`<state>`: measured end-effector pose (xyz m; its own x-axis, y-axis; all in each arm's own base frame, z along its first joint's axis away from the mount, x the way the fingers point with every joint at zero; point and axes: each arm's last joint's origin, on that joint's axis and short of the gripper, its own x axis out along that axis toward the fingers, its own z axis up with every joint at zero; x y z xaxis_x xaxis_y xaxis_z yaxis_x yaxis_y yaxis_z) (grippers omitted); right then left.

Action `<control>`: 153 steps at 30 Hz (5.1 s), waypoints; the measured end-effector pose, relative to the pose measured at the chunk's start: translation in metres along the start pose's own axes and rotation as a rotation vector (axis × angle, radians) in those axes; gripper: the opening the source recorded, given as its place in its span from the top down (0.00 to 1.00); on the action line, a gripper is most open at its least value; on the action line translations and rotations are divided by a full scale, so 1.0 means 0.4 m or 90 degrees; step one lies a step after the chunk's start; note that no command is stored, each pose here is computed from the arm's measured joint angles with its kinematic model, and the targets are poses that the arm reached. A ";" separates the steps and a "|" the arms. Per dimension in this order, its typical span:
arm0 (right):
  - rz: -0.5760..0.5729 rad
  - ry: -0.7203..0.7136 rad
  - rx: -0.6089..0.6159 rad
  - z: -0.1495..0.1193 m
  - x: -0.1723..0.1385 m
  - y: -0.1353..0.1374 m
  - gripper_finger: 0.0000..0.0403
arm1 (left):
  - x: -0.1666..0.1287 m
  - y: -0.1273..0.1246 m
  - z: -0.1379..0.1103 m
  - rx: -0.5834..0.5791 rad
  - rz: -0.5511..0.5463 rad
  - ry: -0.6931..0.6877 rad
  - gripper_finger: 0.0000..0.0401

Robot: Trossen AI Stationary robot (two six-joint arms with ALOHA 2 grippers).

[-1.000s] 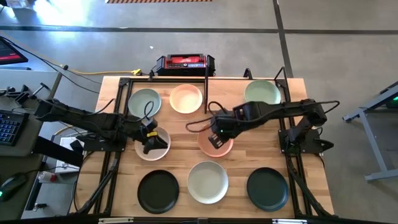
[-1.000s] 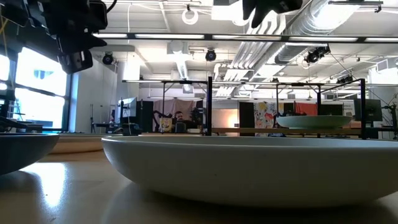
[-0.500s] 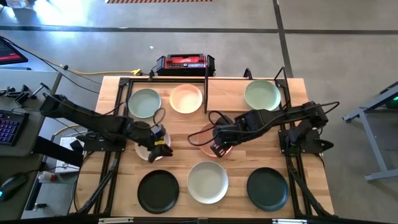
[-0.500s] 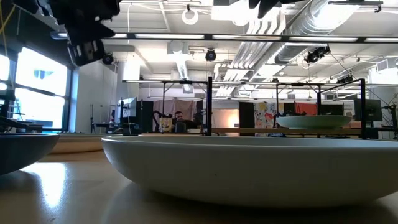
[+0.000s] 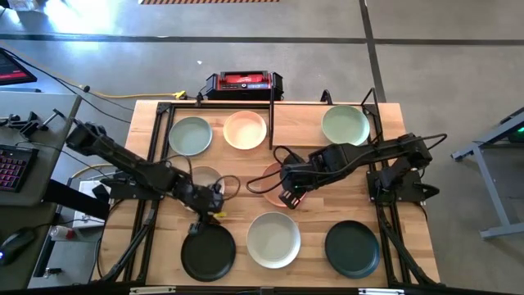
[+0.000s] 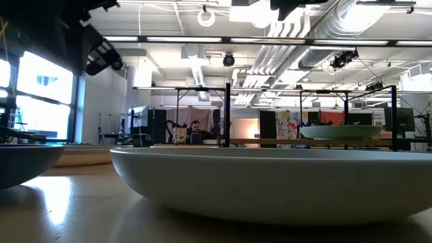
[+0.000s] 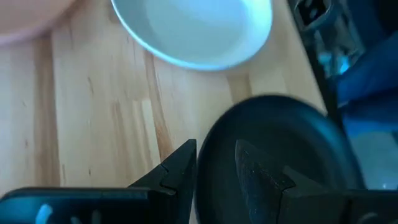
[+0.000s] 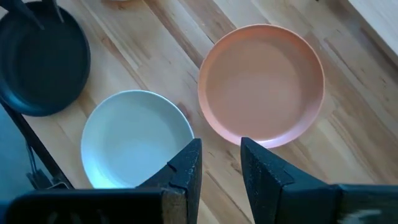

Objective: Place and stack plates onto a shelf
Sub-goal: Stack the black plate on top of the light green plate

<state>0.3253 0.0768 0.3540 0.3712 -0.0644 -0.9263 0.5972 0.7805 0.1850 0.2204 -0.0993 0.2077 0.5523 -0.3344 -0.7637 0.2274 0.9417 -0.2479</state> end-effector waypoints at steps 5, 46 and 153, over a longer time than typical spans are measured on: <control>0.000 0.000 -0.021 0.000 0.000 0.000 0.78 | 0.044 -0.007 -0.016 0.008 0.006 0.048 0.75; 0.001 0.000 -0.044 0.000 0.000 0.000 0.78 | 0.169 0.006 -0.077 0.002 0.044 0.193 0.79; -0.051 -0.296 0.011 0.123 0.041 0.014 1.00 | -0.258 0.097 0.162 -0.235 0.437 -0.258 0.84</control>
<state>0.3697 0.0496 0.3561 0.5998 -0.3993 -0.6934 0.6474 0.7514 0.1273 0.2243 -0.0305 0.3157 0.7302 0.3890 -0.5617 -0.4946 0.8681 -0.0419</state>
